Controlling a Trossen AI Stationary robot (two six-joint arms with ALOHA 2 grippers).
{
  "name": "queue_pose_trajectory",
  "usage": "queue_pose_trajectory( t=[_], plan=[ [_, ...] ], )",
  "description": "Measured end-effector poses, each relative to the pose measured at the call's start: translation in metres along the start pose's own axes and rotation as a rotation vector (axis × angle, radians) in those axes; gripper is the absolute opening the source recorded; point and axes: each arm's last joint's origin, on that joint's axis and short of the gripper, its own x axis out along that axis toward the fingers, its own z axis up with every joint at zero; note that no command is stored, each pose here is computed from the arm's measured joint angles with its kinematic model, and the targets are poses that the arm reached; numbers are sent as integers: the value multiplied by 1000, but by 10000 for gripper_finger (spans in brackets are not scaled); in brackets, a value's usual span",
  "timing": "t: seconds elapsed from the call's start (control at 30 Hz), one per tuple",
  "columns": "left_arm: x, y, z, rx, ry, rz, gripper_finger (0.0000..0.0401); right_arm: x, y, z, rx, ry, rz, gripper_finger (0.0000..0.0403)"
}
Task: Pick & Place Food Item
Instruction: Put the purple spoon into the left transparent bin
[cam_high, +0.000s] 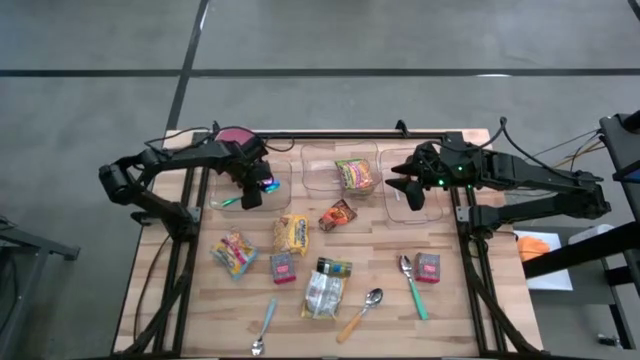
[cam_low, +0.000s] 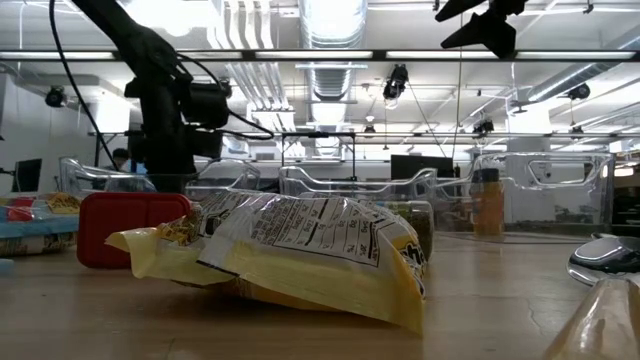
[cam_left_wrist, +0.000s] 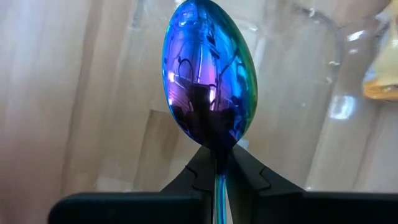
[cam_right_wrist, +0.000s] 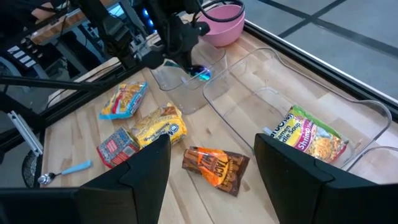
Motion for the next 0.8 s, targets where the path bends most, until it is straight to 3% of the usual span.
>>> queue_pose_trajectory(
  t=[0.63, 0.8],
  plan=[
    [8, -6, -9, -114, 56, 9, 21, 0, 0, 0, 14, -1, 1, 228],
    [9, -8, -10, -165, 70, 25, 60, 0, 0, 0, 18, -3, 2, 228]
  ],
)
